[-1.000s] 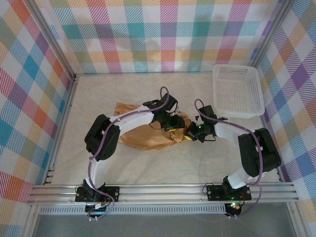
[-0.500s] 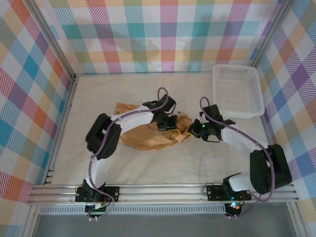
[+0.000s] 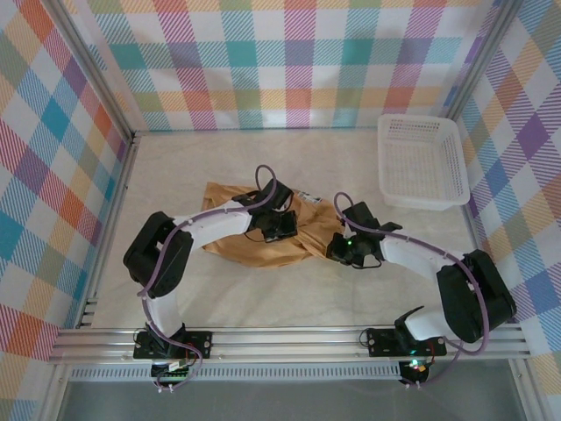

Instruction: Fold the inside-out t-shirt

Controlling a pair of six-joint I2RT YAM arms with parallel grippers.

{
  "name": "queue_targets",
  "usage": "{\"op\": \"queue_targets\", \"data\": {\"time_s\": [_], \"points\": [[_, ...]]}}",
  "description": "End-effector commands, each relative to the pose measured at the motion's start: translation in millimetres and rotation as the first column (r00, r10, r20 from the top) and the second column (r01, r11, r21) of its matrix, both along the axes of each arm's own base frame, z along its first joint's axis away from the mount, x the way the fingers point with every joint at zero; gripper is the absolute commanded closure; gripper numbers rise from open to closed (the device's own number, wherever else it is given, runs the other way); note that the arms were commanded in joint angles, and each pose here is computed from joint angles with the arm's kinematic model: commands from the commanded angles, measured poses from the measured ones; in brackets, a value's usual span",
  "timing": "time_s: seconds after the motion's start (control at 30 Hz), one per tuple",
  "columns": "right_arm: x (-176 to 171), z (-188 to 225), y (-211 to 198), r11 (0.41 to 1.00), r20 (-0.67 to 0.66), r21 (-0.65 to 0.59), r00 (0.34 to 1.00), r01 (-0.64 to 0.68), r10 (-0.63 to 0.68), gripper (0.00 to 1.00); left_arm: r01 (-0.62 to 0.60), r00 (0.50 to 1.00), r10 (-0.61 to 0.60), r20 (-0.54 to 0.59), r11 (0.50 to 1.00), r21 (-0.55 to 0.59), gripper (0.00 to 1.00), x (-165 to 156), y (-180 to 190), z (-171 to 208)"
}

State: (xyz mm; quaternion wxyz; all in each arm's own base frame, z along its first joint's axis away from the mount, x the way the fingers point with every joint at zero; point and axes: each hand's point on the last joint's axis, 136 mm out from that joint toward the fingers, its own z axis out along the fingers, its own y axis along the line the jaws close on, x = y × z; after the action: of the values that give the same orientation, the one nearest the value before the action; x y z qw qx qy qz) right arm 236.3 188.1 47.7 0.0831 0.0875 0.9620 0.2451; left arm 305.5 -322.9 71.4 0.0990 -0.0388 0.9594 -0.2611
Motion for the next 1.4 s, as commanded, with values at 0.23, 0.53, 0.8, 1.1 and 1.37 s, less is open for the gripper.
{"op": "queue_targets", "data": {"time_s": [0.23, 0.53, 0.8, 1.1, 1.37], "points": [[18, 49, 22, 0.995, 0.128, -0.009, 0.987, -0.098, 0.098, 0.89, 0.031, 0.998, -0.028, 0.049, 0.998, -0.059, 1.0, 8, -29, 23], [33, 56, 23, 0.993, 0.122, -0.083, 0.988, -0.088, 0.098, 0.81, 0.034, 0.998, -0.032, 0.049, 0.999, -0.04, 1.0, 7, -25, 25], [30, 85, 5, 0.993, 0.253, -0.108, 0.965, -0.04, 0.066, 0.73, 0.041, 0.998, -0.038, 0.049, 0.998, -0.049, 1.0, 7, -28, 24], [43, 53, 54, 0.984, 0.186, -0.017, 0.966, -0.177, 0.177, 0.82, 0.031, 0.998, -0.029, 0.052, 0.998, -0.048, 1.0, 6, -25, 27], [55, 26, 56, 0.983, 0.158, -0.063, 0.971, -0.172, 0.18, 0.69, 0.034, 0.998, -0.032, 0.056, 0.998, -0.043, 1.0, 6, -23, 29]]}}
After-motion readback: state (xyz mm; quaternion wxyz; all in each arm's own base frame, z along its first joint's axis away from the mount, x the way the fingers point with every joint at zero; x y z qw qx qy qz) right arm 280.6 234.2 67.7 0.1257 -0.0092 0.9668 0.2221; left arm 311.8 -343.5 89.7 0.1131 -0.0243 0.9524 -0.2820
